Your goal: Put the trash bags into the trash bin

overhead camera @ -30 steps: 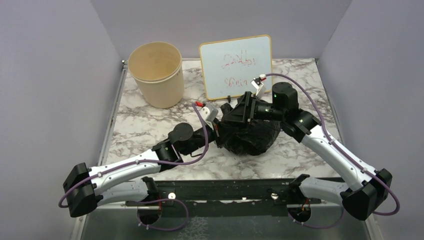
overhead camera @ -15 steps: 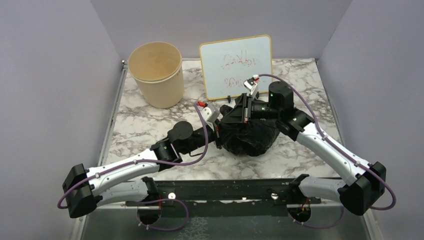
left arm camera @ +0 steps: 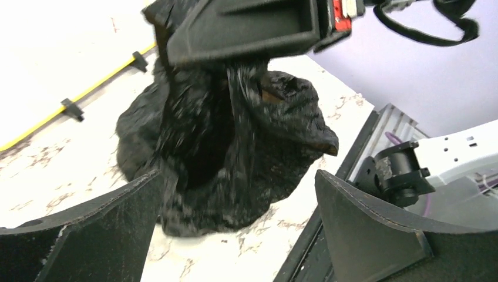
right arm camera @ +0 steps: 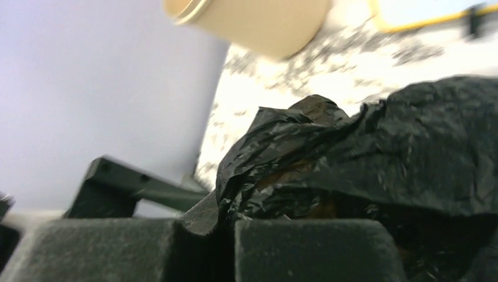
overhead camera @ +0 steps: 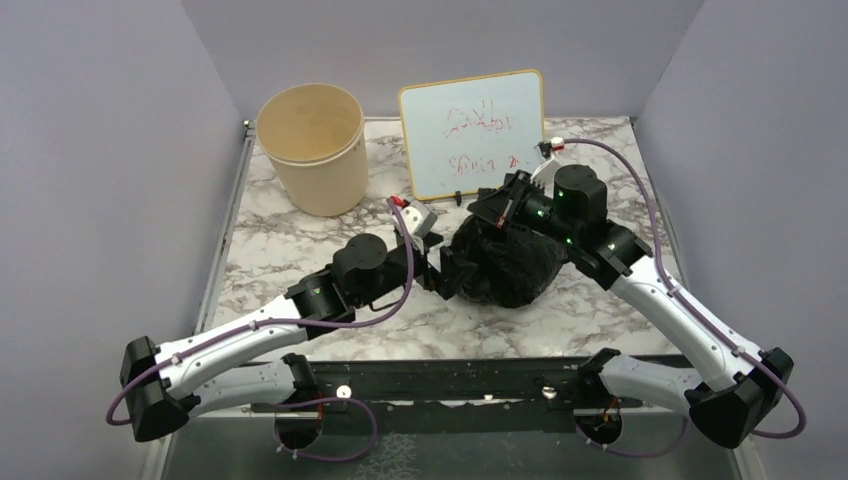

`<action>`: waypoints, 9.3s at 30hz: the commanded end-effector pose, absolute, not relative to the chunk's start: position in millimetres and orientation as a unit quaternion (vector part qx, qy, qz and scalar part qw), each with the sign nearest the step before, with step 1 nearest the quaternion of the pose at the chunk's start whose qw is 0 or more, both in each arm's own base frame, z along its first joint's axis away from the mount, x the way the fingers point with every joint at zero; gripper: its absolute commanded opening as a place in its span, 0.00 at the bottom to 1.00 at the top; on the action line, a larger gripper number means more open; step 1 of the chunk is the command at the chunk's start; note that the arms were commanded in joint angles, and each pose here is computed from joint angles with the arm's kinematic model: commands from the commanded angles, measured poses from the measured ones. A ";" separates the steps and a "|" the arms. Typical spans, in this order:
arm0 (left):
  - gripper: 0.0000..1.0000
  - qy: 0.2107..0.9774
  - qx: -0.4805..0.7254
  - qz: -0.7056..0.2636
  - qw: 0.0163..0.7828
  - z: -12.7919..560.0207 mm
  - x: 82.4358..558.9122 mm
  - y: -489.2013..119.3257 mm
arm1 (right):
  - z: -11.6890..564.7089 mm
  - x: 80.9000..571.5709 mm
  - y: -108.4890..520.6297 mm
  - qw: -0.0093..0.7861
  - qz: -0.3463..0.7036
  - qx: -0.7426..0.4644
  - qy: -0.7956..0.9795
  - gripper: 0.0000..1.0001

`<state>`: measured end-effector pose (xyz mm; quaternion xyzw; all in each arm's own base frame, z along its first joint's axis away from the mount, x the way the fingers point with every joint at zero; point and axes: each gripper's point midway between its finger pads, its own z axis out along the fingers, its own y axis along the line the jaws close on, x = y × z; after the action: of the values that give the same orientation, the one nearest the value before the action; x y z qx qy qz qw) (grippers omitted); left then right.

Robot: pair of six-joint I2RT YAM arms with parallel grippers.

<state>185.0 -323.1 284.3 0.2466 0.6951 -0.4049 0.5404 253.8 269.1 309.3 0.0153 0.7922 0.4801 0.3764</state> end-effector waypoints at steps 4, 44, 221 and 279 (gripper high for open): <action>0.99 0.743 0.190 -0.323 0.555 313.1 230.6 -257.6 | 357.3 305.1 184.8 0.580 0.278 0.081 0.761 0.01; 0.98 0.797 -0.288 -0.055 0.529 305.1 429.3 78.2 | 417.7 270.6 153.0 0.660 0.247 0.000 0.709 0.03; 0.95 0.793 0.251 -0.331 0.446 163.8 179.1 -486.3 | 328.7 306.4 45.2 0.533 0.125 0.127 0.827 0.01; 0.00 0.613 0.389 -0.220 0.651 369.2 236.2 -421.9 | 483.2 201.6 117.2 0.686 0.324 -0.100 0.644 0.01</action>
<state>235.3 -432.2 297.3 0.3997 0.6701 -0.2199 0.5856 222.6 110.1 451.3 -0.0730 0.6848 0.2993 0.6604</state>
